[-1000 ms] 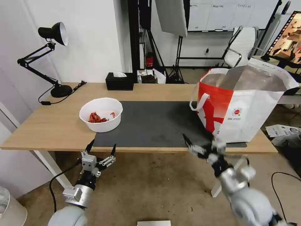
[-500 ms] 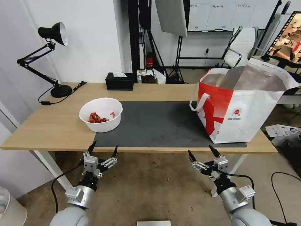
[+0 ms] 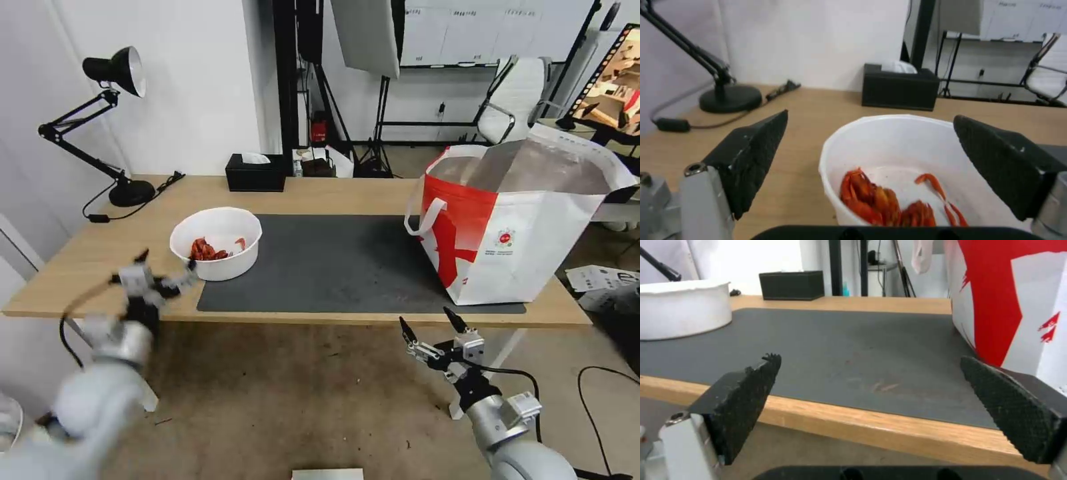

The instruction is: Pick up the trash from the table and place it into the takeout bag.

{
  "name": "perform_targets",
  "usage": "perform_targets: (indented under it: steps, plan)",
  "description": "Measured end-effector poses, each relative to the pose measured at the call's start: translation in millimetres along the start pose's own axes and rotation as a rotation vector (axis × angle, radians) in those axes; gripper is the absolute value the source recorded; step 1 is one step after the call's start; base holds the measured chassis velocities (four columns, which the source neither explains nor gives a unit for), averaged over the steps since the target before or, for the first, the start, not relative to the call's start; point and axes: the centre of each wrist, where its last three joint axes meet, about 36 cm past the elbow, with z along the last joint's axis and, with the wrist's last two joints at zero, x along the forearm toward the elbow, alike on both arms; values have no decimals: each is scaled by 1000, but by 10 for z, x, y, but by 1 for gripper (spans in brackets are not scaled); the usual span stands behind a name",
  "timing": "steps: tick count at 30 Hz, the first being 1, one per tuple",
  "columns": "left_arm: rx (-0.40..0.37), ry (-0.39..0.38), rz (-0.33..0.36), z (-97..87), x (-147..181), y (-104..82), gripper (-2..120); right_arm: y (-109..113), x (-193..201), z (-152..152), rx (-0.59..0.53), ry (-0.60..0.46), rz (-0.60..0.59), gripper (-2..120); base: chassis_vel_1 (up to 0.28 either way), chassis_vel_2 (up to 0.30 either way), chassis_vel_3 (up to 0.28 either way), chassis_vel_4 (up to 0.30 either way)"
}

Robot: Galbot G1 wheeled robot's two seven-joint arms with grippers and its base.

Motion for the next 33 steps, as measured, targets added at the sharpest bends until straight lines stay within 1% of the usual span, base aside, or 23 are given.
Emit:
perform_targets:
  steps: [1,3,4,5,7,8,9,10,11,12,16,17,19,20,21,23,24,27,28,31,32,33]
  plan:
    - [0,0,0,0,0,0,100,0,0,0,0,0,0,100,0,0,0,0]
    - [74,113,11,-188,-299,131,100,0,-1,-1,0,0,0,100,0,0,0,0]
    - [95,169,15,-250,-414,184,100,0,-2,-1,0,0,0,100,0,0,0,0]
    - [95,169,15,-250,-414,184,100,0,-2,-1,0,0,0,100,0,0,0,0]
    - [102,288,8,-327,-650,309,100,0,-2,-1,-1,0,0,100,0,0,0,0]
    - [102,333,3,-345,-739,355,100,0,-3,-1,0,0,0,100,0,0,0,0]
    - [102,333,3,-345,-739,355,100,0,-3,-1,0,0,0,100,0,0,0,0]
    - [98,375,-2,-346,-812,391,100,1,-3,-1,-1,0,0,100,0,0,0,0]
    - [97,399,-7,-339,-863,415,100,1,-3,-1,-1,0,0,100,0,0,0,0]
    - [97,399,-7,-339,-863,415,100,1,-3,-1,-1,0,0,100,0,0,0,0]
    - [129,479,-14,-274,-1063,444,100,0,-4,-1,-1,0,0,100,0,0,0,0]
    - [129,479,-14,-274,-1063,444,100,0,-4,-1,-1,0,0,100,0,0,0,0]
    - [169,504,-25,-276,-1114,435,100,0,-4,-2,-1,0,0,100,0,0,0,0]
    - [169,504,-25,-276,-1114,435,100,0,-4,-2,-1,0,0,100,0,0,0,0]
    - [182,513,-28,-281,-1128,431,97,0,-5,-2,-1,0,0,100,0,0,0,0]
    - [192,520,-35,-287,-1136,429,88,0,-5,-2,-1,0,0,100,0,0,0,0]
    - [192,520,-35,-287,-1136,429,88,0,-5,-2,-1,0,0,100,0,0,0,0]
    - [206,525,-36,-287,-1137,429,74,0,-5,-2,-1,0,0,100,0,0,0,0]
    - [206,525,-36,-287,-1137,429,74,0,-5,-2,-1,0,0,100,0,0,0,0]
    - [216,524,-32,-289,-1130,415,58,0,-5,-2,-1,0,0,100,0,0,0,0]
    - [216,524,-32,-289,-1130,415,58,0,-5,-2,-1,0,0,100,0,0,0,0]
    - [218,523,-30,-288,-1128,403,55,0,-5,-2,-1,0,0,100,0,0,0,0]
